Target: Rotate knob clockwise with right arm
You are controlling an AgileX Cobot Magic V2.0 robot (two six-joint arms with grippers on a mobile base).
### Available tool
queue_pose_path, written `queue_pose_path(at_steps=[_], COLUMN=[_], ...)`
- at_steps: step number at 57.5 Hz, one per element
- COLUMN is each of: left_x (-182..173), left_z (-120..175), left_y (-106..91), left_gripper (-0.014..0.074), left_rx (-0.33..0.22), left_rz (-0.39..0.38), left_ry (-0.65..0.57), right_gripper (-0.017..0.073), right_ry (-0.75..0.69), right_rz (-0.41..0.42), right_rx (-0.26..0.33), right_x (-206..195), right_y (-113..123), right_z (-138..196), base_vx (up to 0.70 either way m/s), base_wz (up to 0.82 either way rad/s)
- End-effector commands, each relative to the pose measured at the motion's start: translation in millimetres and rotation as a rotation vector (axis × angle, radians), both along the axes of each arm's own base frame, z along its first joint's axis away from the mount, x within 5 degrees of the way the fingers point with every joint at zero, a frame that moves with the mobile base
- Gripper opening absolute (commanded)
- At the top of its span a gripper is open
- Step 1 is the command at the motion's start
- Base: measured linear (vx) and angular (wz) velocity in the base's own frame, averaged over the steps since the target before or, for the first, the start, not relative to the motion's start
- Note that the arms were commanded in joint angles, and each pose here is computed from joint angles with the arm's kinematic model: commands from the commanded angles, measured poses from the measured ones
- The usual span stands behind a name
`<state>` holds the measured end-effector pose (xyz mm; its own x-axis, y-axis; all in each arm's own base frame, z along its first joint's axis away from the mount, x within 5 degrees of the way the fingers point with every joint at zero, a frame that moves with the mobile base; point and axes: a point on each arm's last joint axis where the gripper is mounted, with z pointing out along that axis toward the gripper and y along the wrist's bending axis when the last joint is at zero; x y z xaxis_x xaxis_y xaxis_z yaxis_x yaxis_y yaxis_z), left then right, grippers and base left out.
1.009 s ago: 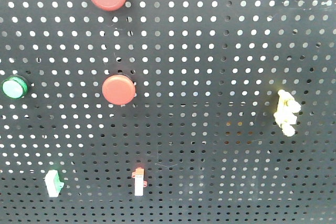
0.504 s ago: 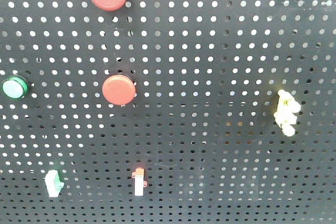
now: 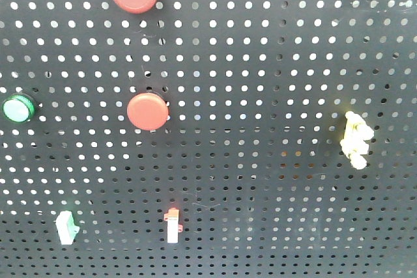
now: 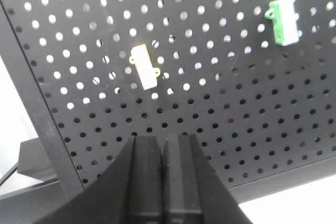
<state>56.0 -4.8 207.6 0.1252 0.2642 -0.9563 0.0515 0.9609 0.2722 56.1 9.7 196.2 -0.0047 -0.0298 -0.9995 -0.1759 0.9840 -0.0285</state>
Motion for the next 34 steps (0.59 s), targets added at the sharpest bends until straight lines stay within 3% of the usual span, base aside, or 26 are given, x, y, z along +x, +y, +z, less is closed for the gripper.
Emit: queue_pose_path(at_steps=[1, 34], left_x=[-0.7, -0.7], left_z=[-3.3, -3.3], left_y=[-0.7, -0.7], left_gripper=[-0.0006, -0.0006], left_rx=[-0.014, -0.014], left_rz=[-0.013, -0.013], left_ry=[-0.059, -0.059], right_gripper=[-0.0007, -0.0007], right_ry=[-0.083, -0.083], right_rz=[0.004, 0.004], right_rx=[0.000, 0.000], right_x=[-1.0, -1.0], right_y=[0.4, 0.4], right_z=[5.3, 5.3], base_vx=[0.00, 0.00], base_wz=[0.00, 0.00])
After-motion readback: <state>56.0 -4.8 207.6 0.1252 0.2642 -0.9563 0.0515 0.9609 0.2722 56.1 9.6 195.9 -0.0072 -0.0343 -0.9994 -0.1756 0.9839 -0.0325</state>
